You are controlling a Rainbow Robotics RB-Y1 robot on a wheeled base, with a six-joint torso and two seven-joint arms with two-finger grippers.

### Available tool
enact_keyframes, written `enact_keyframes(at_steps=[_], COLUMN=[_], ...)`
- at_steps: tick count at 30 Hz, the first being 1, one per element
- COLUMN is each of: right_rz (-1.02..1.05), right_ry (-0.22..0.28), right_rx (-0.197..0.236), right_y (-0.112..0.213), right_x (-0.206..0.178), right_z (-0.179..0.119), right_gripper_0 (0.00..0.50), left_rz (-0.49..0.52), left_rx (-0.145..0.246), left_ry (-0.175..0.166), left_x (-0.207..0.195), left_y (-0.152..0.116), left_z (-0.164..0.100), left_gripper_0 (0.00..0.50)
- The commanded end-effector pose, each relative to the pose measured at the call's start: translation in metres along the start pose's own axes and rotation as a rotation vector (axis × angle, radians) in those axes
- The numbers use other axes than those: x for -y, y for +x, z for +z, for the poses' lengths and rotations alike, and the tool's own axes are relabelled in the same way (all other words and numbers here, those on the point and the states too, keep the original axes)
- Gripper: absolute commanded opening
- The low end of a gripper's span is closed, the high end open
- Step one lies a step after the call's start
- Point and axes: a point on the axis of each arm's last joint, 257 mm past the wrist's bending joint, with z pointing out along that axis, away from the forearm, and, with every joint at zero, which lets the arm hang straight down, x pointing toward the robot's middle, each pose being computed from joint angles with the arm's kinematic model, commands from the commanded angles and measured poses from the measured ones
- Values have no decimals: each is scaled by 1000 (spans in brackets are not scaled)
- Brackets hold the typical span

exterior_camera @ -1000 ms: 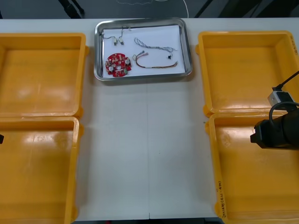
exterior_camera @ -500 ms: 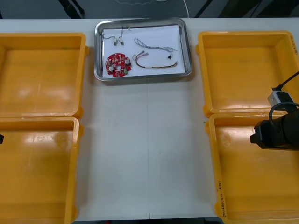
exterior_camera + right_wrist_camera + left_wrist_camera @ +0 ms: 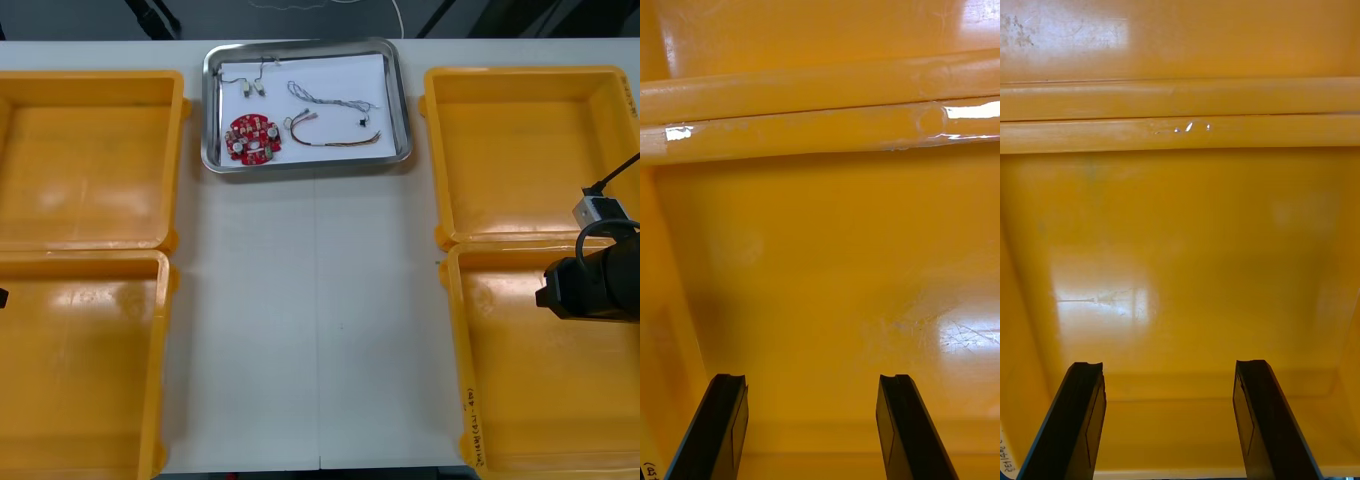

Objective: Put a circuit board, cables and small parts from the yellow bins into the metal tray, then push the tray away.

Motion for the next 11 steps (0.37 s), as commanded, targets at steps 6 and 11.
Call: enact_keyframes(at_steps=[6,11], right_rz=[10,10], right_ry=[28,28], right_rx=[9,9], right_y=[0,0], right_x=[15,15], right_z=[-7,-7], right_gripper_0=[500,500], left_rz=[66,66], left_rx=[10,10], left_ry=[-48,-48], left_x=[-14,-14], left_y=[1,1], left_z=[-13,-13], left_gripper_0=[500,500])
